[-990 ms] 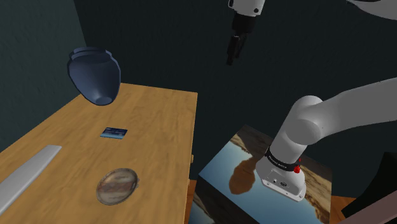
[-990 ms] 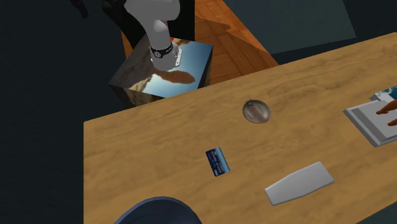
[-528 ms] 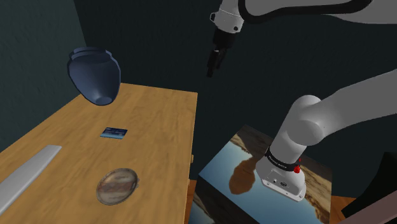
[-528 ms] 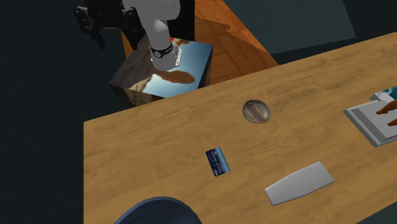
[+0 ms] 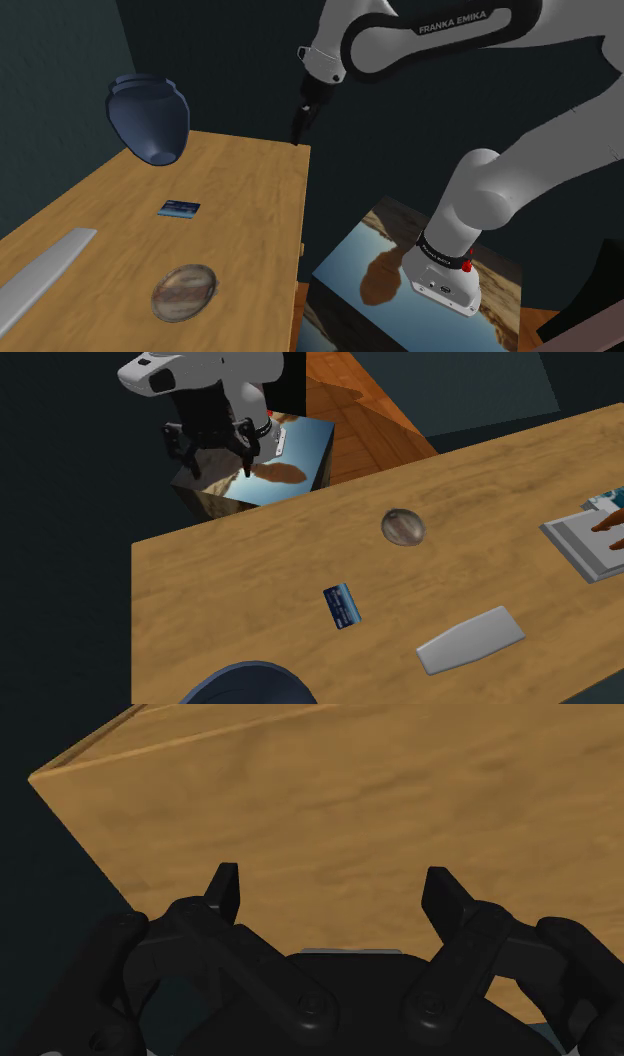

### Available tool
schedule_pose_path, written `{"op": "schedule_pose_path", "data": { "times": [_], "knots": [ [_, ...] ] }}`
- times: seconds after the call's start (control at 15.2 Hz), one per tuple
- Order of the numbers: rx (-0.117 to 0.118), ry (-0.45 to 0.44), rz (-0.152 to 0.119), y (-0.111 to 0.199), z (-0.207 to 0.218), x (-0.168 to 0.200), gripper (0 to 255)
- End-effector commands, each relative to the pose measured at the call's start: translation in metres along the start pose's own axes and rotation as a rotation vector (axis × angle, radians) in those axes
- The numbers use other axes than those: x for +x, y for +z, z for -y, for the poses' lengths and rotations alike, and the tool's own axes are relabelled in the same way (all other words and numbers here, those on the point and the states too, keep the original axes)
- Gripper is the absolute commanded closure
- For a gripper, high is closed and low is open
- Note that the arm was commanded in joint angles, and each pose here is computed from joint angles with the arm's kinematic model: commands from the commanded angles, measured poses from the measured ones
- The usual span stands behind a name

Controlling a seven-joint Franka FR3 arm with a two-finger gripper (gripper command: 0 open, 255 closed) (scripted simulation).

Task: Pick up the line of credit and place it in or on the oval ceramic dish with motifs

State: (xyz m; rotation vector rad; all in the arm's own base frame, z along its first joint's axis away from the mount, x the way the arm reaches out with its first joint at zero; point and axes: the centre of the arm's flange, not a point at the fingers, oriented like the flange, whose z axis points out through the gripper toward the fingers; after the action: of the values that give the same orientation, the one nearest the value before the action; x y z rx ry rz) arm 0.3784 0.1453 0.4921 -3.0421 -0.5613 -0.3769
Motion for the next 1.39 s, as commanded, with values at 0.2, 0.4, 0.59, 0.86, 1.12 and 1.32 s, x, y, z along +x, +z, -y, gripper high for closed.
{"op": "schedule_pose_path", "data": {
  "times": [0.2, 0.4, 0.59, 0.86, 1.12, 1.32],
  "knots": [
    [0.025, -0.049, -0.070, 0.041, 0.033, 0.026, 0],
    [0.039, -0.078, -0.110, 0.064, 0.054, 0.043, 0],
    [0.054, -0.107, -0.149, 0.086, 0.075, 0.060, 0],
    [0.074, -0.146, -0.202, 0.114, 0.105, 0.084, 0],
    [0.093, -0.185, -0.255, 0.140, 0.137, 0.107, 0],
    [0.108, -0.214, -0.295, 0.158, 0.161, 0.125, 0]
  ]
}}
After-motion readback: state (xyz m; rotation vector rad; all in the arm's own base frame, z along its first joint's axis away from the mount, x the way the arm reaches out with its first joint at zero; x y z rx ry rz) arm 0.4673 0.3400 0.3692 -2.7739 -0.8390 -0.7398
